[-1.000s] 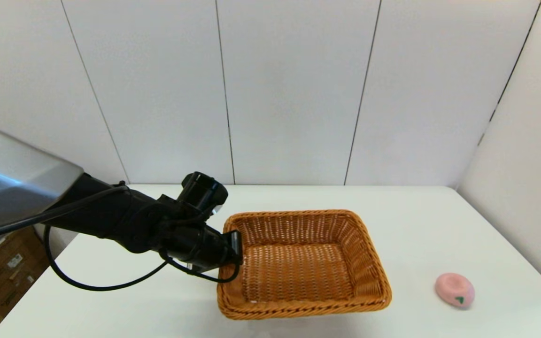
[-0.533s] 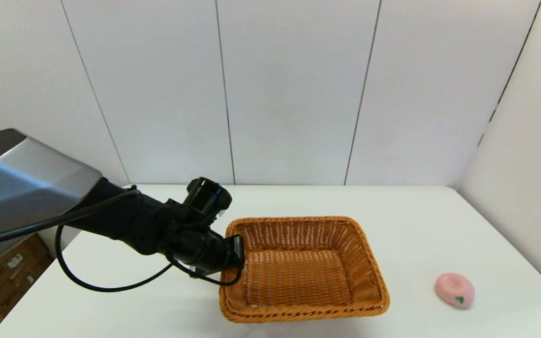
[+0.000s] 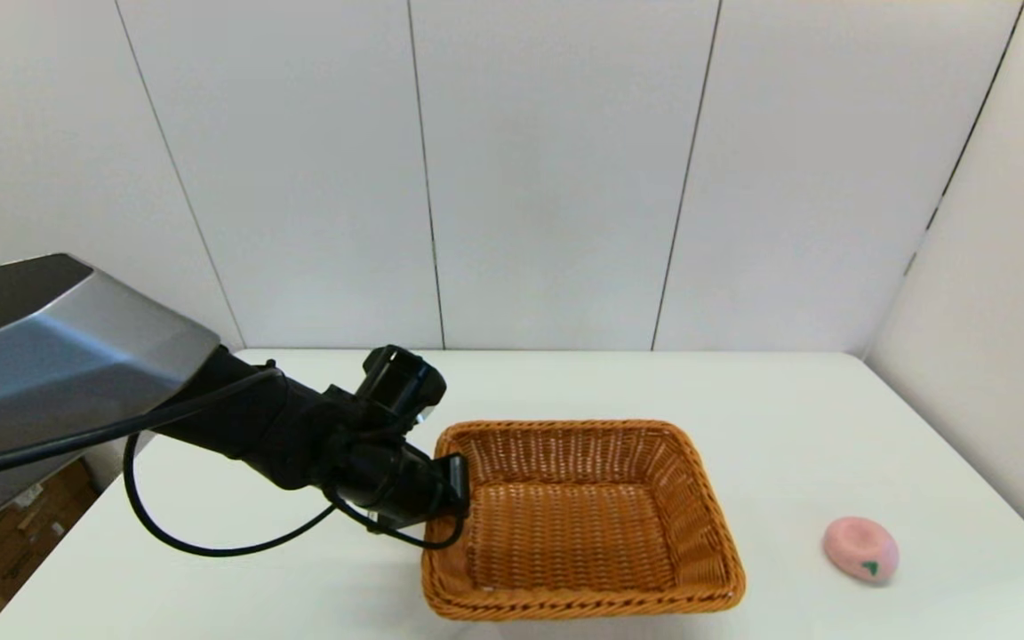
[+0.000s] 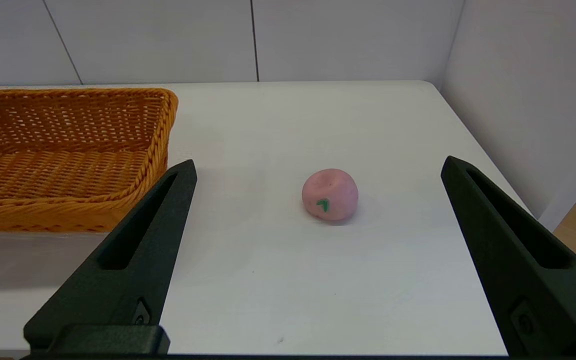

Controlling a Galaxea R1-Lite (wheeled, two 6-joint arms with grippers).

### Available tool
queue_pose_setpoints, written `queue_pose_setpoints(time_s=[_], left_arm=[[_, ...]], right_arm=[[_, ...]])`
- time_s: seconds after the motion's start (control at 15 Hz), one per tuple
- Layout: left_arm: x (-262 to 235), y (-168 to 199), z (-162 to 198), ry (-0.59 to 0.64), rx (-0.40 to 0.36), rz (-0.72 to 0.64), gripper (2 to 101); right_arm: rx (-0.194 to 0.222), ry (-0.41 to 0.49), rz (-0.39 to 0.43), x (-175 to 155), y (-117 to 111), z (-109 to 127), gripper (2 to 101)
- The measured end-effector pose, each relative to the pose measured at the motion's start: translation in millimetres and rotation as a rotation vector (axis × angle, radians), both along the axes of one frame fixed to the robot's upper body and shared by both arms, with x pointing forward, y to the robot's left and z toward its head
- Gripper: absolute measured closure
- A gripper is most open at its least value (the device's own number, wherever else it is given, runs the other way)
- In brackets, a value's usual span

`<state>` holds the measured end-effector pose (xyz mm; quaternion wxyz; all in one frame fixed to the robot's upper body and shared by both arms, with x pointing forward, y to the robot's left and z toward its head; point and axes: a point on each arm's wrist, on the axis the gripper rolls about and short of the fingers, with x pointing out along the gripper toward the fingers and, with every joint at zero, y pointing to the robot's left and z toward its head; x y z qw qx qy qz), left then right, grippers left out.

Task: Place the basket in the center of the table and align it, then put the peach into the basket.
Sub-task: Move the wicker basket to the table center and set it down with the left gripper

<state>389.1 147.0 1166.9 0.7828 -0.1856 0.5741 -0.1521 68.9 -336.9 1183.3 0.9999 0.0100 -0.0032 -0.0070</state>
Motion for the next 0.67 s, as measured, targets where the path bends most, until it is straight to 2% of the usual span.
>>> queue_pose_setpoints(time_s=[0.4,0.47,0.67], left_arm=[[0.1,-2.2,-1.7,-0.003,0.005,-0.013,89.3],[1.0,-2.7,-2.1,0.000,0.003,-0.007,83.8],[3.3,-3.7,-4.3,0.003,0.004,-0.002,58.6]], right_arm=[[0.000,0.000,0.000,0.0,0.0,0.0,5.2],[0.000,0.000,0.000,0.0,0.0,0.0,5.2],[0.000,0.000,0.000,0.0,0.0,0.0,5.2]])
